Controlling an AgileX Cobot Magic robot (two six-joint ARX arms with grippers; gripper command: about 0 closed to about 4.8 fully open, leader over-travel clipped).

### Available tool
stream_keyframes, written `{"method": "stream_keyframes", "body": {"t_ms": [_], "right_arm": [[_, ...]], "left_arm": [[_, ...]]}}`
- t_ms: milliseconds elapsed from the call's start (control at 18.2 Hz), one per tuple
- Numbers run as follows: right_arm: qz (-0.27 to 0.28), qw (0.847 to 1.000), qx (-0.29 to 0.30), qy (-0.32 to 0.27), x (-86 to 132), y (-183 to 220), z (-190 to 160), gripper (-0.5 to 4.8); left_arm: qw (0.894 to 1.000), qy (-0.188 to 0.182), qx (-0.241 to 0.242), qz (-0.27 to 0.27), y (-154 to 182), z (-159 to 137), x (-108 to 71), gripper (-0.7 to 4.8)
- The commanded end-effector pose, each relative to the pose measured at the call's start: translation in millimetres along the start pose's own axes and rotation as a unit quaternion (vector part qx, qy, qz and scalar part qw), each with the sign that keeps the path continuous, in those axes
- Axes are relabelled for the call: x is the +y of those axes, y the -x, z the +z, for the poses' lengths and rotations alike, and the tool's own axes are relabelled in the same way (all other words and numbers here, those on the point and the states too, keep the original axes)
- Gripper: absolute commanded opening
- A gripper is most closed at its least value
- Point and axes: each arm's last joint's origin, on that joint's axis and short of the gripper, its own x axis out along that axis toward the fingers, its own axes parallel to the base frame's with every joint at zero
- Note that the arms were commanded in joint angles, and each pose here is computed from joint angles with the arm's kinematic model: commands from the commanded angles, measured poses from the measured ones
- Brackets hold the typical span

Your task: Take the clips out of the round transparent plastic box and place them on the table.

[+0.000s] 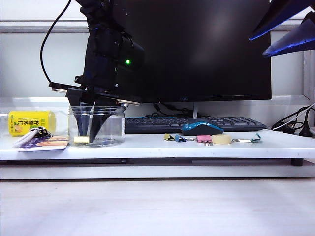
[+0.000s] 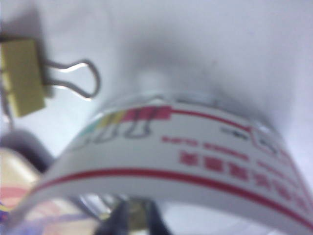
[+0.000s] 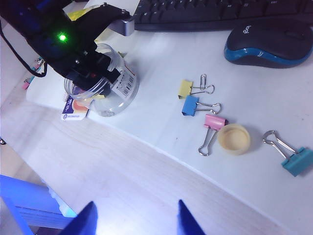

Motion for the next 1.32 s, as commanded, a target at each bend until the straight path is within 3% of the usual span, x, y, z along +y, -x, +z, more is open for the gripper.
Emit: {"method": "stream_keyframes", "body": {"t_ms": [55, 275, 495, 879, 1319], "right_arm": [[0.001, 1.000, -0.006, 0.008, 0.7, 0.7, 1.6, 2.12], [0.000, 1.000, -0.007, 0.008, 0.7, 0.7, 1.7, 2.12], [0.001, 1.000, -0.007, 0.009, 0.8, 0.7, 1.8, 2.12], [0.001, 1.000, -0.007, 0.009, 0.8, 0.7, 1.9, 2.12], [0.001, 1.000, -0.006, 0.008, 0.8, 0.6, 1.6, 2.12]], "left_arm": [[1.000, 0.001, 0.016, -0.009, -22.2, 6.4, -6.0, 0.18], [1.000, 0.002, 0.006, -0.016, -21.4, 8.1, -6.9, -0.06], [0.998, 0.006, -0.011, -0.068, -15.4, 11.0, -10.5, -0.06], [0.990, 0.008, -0.081, -0.113, 24.2, 5.5, -3.4, -0.06], [0.982, 0.007, -0.130, -0.136, 69.3, 6.3, 2.5, -0.06]]}}
